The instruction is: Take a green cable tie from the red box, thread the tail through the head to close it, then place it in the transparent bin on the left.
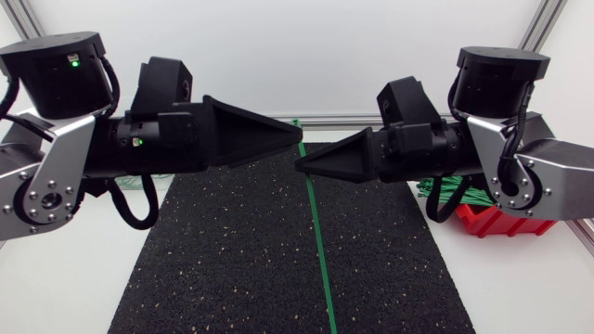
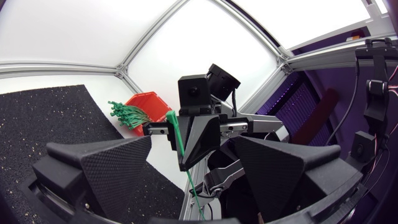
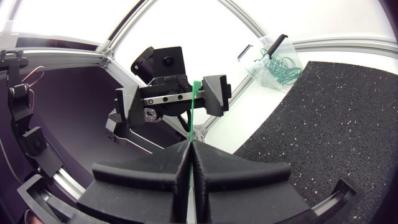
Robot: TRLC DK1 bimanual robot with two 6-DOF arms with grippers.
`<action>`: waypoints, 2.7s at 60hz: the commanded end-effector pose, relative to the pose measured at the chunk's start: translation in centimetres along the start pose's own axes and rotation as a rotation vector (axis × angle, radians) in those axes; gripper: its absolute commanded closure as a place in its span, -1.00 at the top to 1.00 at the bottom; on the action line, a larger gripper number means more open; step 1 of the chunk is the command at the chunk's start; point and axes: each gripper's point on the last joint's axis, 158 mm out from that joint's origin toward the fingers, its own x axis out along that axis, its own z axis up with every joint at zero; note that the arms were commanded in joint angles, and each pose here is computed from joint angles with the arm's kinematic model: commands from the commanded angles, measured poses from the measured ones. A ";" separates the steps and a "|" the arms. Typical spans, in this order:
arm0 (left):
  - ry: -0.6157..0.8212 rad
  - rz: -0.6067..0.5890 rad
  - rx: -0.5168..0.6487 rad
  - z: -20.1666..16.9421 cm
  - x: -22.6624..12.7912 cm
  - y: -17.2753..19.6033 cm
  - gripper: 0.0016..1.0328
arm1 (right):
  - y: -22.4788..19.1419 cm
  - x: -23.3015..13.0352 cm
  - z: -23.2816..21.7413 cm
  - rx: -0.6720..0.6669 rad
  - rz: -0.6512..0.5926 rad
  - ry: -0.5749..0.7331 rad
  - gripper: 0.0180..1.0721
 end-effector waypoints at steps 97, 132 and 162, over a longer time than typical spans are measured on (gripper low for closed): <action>0.005 -0.026 -0.097 0.8 1.4 1.0 -0.93 | -0.6 0.3 -1.1 0.015 -0.022 -0.016 -0.89; 0.004 -0.026 -0.112 0.9 1.4 0.9 -0.93 | -1.2 1.5 -1.8 0.024 -0.025 0.007 -0.89; -0.048 0.032 -0.157 3.7 -2.1 3.3 -0.93 | -2.5 -0.2 -2.2 -0.142 -0.076 0.089 0.91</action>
